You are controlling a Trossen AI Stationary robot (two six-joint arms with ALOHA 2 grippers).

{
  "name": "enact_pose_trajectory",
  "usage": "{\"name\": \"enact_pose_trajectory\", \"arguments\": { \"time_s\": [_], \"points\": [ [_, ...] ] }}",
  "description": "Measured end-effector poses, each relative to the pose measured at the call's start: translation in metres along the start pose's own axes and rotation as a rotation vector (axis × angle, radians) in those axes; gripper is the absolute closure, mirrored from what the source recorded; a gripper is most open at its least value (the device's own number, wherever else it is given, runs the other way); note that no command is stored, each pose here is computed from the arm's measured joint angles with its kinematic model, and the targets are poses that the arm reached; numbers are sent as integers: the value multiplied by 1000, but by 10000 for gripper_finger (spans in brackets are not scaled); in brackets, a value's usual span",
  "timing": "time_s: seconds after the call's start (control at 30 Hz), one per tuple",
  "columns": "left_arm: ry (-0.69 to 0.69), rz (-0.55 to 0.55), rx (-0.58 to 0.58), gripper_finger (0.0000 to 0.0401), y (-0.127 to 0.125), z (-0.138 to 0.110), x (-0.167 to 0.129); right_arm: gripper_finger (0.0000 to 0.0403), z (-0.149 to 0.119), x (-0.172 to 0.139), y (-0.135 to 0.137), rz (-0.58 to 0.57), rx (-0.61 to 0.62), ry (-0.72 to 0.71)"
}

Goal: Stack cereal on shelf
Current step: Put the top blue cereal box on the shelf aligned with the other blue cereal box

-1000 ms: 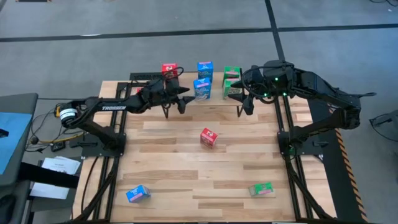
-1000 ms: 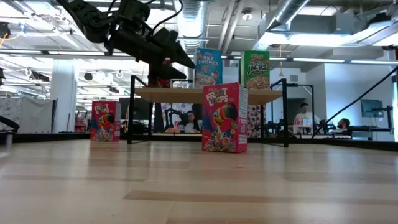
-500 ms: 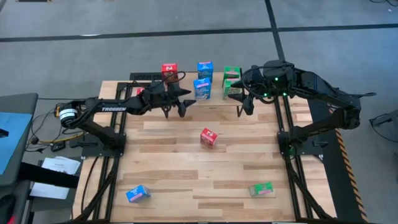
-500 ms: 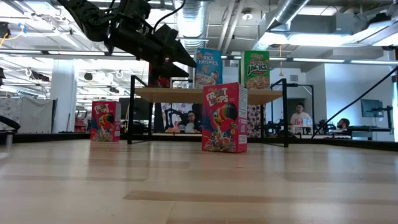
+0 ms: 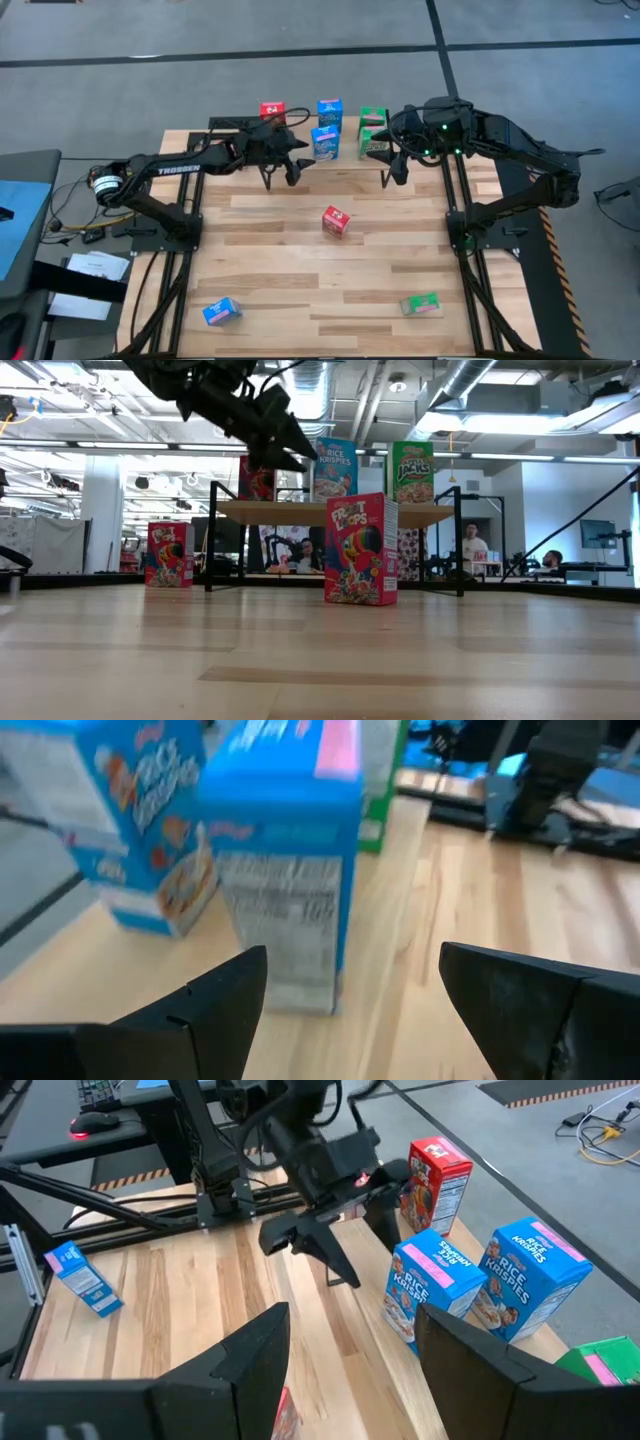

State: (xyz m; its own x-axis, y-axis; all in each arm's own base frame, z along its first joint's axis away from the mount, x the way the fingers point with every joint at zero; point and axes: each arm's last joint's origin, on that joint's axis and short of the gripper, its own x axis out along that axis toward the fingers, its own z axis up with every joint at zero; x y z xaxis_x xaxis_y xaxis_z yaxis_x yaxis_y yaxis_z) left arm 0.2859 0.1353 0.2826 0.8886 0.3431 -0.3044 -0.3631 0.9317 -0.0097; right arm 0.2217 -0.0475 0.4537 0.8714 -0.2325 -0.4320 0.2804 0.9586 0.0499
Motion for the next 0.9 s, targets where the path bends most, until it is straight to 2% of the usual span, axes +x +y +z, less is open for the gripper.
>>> {"name": "enact_pose_trajectory", "arguments": {
  "time_s": [0.13,0.3,0.5,0.6,0.9],
  "points": [
    [39,23,-71,116,3,-1,-1,163,0,0,0,1,0,0],
    [29,-46,-82,116,0,-1,3,163,0,0,0,1,0,0],
    [83,-75,-116,116,-1,-17,22,163,0,0,0,1,0,0],
    [102,-57,-121,116,0,-22,26,163,0,0,0,0,0,0],
    [37,-20,-103,116,1,-16,28,163,0,0,0,0,0,0]
  ]
}}
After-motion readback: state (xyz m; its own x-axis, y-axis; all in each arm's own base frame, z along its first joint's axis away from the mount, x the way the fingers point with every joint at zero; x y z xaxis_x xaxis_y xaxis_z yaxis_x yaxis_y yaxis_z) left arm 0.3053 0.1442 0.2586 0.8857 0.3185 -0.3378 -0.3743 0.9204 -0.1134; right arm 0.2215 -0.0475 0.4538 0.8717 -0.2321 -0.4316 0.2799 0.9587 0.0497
